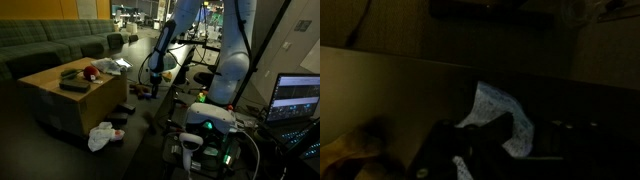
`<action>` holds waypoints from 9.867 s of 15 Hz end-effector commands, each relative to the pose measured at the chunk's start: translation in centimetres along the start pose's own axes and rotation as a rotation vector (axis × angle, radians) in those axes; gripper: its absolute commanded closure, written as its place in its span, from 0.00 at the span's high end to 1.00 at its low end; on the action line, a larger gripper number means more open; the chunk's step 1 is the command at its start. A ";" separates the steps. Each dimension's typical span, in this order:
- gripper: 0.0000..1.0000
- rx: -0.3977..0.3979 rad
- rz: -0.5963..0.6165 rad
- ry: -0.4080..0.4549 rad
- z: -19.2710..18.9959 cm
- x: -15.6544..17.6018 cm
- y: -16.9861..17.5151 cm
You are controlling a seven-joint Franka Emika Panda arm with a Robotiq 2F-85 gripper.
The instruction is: Remove the brown toy from the box and replace it with the towel, remove the blue object from the box and replace it with the gray duster and remove the orange plush toy from the box and replace it with the duster, remove the duster and replace it with the plastic bag
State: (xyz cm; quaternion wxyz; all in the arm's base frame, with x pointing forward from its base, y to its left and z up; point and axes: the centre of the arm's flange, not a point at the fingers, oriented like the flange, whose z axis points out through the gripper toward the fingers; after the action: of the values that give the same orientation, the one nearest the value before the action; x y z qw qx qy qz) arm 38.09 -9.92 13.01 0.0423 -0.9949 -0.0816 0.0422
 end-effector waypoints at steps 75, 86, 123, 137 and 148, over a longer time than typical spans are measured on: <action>1.00 -0.014 -0.010 0.404 9.7 12.2 -1.2; 1.00 0.000 -0.099 0.426 8.4 12.5 -2.2; 0.34 0.000 -0.233 0.376 11.0 13.1 2.0; 0.34 0.080 -0.358 0.152 3.8 6.2 -1.2; 0.34 0.061 -0.227 0.192 -12.0 5.9 -3.3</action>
State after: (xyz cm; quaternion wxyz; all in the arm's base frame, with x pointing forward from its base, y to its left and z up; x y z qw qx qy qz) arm 44.59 -6.36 17.66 0.1040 -0.9727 -0.2043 -0.0363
